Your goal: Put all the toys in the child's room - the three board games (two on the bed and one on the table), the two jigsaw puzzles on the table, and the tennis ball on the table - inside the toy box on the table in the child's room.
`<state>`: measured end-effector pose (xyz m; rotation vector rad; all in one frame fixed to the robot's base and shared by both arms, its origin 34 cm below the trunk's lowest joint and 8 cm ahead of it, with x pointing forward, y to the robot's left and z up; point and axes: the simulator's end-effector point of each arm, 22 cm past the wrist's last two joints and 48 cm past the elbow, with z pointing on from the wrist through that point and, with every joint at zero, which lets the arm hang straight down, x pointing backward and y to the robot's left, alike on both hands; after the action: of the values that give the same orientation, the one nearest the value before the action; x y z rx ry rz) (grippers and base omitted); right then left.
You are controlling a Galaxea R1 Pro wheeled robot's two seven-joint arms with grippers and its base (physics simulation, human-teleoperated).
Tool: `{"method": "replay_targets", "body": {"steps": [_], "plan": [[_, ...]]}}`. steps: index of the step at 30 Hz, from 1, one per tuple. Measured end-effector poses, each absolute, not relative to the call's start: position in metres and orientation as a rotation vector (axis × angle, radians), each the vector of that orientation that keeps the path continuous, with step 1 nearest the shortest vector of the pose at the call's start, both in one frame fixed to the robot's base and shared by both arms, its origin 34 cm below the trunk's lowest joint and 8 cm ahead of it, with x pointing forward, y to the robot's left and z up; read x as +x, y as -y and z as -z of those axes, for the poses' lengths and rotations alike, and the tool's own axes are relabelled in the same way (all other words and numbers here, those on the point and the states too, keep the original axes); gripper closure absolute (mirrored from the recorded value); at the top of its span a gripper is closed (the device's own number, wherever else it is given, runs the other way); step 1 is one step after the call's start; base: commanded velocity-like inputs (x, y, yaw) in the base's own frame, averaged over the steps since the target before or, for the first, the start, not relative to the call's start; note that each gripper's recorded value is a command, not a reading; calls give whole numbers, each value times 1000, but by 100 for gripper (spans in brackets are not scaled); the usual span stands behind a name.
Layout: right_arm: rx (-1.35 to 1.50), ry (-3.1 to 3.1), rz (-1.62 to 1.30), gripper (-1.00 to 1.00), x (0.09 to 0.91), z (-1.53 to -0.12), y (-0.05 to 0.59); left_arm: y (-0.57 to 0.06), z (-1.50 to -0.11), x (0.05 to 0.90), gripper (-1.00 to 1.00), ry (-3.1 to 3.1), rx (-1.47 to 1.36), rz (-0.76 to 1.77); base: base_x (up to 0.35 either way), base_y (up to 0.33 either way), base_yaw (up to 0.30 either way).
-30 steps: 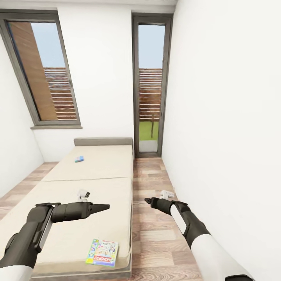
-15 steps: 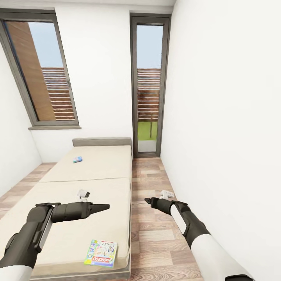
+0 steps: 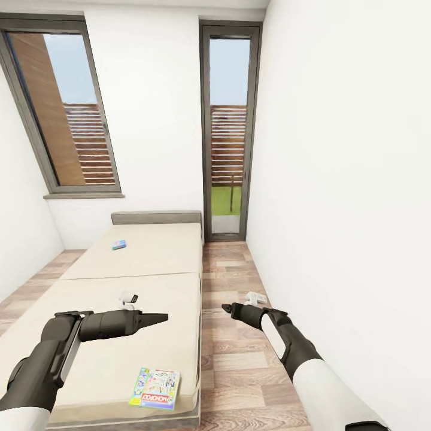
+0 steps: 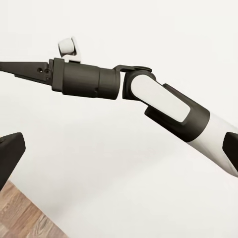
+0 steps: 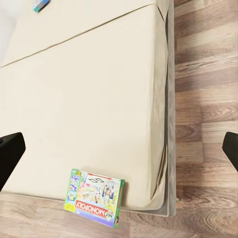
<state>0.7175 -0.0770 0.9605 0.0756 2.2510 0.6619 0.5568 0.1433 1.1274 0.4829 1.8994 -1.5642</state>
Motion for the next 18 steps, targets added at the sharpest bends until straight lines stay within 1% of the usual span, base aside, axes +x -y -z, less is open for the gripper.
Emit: {"method": "replay_targets", "body": {"steps": [6, 14, 17, 18], "plan": [[81, -2253, -651, -100, 718, -960, 79, -144, -1114, 565, -100, -1956, 460, 1493, 0, 0, 0], [96, -2267, -620, -100, 718, -955, 84, -153, -1087, 593, -100, -2071, 377, 1291, 0, 0, 0], [107, -2280, -578, -100, 718, -952, 90, -165, -1070, 610, -100, -2137, 318, 1156, 0, 0, 0], [114, -2287, -550, -100, 719, -949, 94, -173, -1056, 620, -100, -2183, 272, 1063, 0, 0, 0]]}}
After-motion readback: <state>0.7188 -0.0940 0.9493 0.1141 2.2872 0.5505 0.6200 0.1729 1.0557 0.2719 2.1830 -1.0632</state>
